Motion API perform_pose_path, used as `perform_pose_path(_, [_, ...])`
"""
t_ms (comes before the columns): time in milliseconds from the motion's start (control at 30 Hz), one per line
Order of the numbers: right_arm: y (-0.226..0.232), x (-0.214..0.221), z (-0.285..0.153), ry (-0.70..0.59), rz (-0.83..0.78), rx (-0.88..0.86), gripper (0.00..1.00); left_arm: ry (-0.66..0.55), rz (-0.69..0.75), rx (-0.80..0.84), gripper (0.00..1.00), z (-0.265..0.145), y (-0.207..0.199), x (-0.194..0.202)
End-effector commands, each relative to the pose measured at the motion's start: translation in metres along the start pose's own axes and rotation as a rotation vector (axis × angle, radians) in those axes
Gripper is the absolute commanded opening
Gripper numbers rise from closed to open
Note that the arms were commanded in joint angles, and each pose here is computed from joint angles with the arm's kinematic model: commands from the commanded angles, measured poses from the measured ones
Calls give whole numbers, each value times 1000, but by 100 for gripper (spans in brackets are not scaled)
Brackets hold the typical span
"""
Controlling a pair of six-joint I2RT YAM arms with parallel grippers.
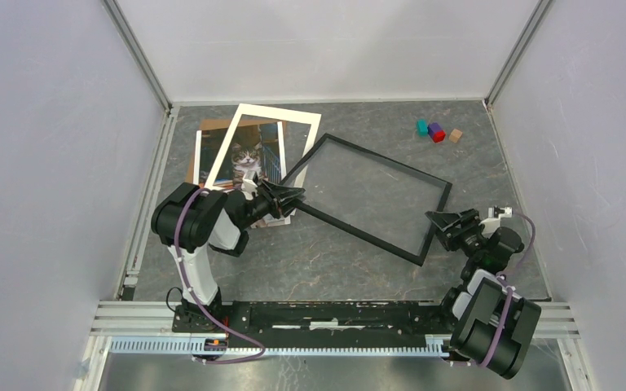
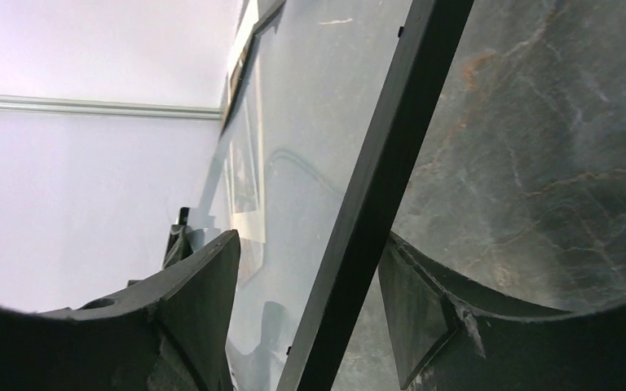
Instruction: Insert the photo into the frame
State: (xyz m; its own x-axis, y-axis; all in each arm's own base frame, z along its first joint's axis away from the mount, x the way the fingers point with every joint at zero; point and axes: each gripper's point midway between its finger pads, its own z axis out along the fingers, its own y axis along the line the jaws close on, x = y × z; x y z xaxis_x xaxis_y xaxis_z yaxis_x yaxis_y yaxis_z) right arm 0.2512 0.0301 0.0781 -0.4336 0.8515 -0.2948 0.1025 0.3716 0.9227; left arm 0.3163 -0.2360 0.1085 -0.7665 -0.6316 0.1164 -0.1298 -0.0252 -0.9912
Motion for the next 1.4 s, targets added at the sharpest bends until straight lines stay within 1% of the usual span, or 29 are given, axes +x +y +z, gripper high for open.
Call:
perform_pose_path(0, [12,11,-7,6,6,-89,67,38,26,81,41,3,-27,2])
perform_pose_path(33, [10,11,-7,4,10,-80,66,41,27,78,41,3,-27,3])
perform_pose_path(100, [5,14,-7,5,24,-61,55,43,28,78,42,4,-28,3])
perform_pose_path(133, [2,16,-8,6,33,-51,48,45,28,80,42,4,-29,3])
perform_pose_path(167, [-1,18,-8,4,43,-42,44,44,27,81,42,4,-29,3])
perform_pose_path(200, [-4,20,-9,5,52,-37,42,44,28,83,42,4,-30,3])
perform_pose_path(300, [-11,27,-10,20,69,-13,26,39,30,92,45,3,-35,3])
perform_pose_path(333, [-14,29,-10,22,77,-3,22,37,30,95,47,3,-36,3])
perform_pose_path(433, [-22,34,-11,18,102,25,14,31,32,105,55,1,-41,5])
perform_pose_path(500, [-27,37,-12,24,117,46,9,22,28,112,65,0,-44,10])
perform_pose_path(567, [-31,40,-13,19,150,62,4,31,32,122,71,3,-47,19])
perform_pose_path(700, [-35,45,-14,6,217,74,1,68,40,131,83,11,-48,51])
perform_pose_path(833, [-34,43,-14,-11,233,72,0,86,39,160,84,17,-50,76])
perform_pose_path(900, [-33,41,-14,-7,231,76,0,67,31,145,85,16,-43,75])
perform_pose_path(1000, [-32,38,-13,-6,212,76,0,16,22,81,91,8,-25,67])
perform_pose_path(1067, [-34,35,-12,-7,182,91,0,-6,42,17,92,3,-12,62])
perform_pose_path(1200, [-33,26,-9,11,98,108,0,-8,82,-97,94,-8,7,58])
perform_pose_path(1267, [-33,19,-8,7,58,134,0,-35,105,-176,98,-16,19,51])
perform_pose_path(1333, [-33,16,-8,0,48,141,0,-59,130,-255,100,-27,30,44])
perform_pose_path(1367, [-33,17,-8,7,53,137,1,-71,157,-264,100,-30,27,40])
